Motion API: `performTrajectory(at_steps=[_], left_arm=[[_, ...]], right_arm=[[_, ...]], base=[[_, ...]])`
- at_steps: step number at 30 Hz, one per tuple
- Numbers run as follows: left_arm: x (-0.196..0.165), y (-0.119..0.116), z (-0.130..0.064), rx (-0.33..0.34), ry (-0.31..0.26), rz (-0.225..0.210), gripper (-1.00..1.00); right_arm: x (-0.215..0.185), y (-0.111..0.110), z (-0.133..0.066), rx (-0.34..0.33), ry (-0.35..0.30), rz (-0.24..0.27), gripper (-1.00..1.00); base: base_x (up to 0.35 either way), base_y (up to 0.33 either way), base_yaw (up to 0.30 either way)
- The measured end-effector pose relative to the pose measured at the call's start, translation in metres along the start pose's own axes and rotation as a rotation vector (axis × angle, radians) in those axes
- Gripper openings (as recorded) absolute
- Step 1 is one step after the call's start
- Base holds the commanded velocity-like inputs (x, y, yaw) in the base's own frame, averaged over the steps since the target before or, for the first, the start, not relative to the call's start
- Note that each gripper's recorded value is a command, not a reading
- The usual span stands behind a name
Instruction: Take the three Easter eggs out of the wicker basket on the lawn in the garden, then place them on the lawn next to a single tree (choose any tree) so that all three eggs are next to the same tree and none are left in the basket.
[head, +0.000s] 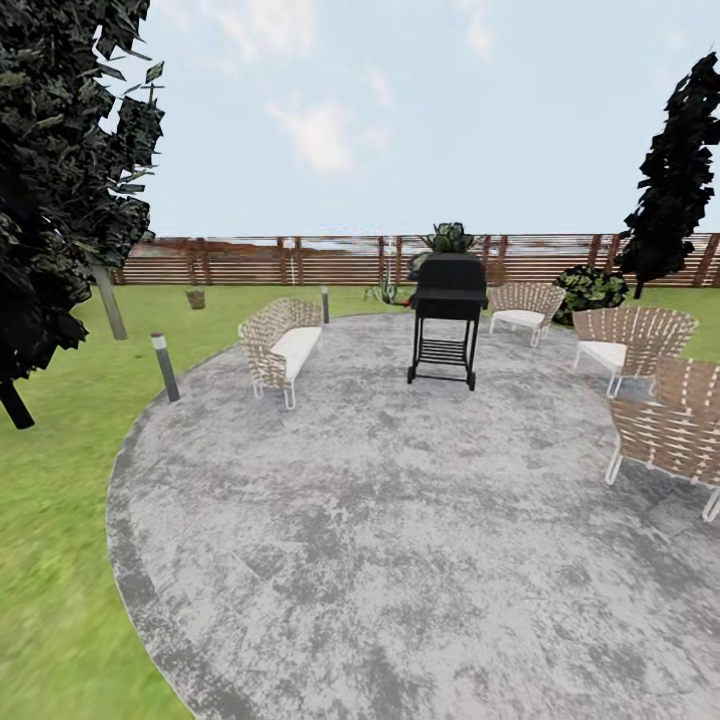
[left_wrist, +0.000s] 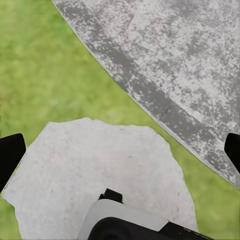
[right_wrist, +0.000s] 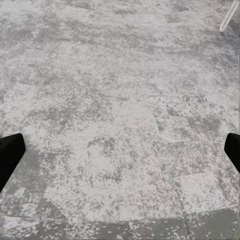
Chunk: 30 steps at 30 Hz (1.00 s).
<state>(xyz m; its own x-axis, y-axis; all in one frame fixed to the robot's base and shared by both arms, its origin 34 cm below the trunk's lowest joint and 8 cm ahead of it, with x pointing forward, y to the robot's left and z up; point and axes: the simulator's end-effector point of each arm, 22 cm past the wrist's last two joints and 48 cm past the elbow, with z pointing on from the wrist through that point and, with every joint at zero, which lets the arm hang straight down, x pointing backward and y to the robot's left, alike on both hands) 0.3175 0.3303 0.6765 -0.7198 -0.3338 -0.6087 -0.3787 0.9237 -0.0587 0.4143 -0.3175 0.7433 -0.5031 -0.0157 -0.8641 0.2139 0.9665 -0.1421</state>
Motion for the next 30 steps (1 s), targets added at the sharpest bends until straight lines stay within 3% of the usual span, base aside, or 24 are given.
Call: performTrajectory(at_steps=[30], left_arm=[[0.0013,-0.0042,-0.0004,0.007,0.002,0.003,1.0]], right_arm=[[0.0005,0.0001,0.0001,0.0,0.003,-0.001,1.0]], base=[[0.327,0.024,0.0]])
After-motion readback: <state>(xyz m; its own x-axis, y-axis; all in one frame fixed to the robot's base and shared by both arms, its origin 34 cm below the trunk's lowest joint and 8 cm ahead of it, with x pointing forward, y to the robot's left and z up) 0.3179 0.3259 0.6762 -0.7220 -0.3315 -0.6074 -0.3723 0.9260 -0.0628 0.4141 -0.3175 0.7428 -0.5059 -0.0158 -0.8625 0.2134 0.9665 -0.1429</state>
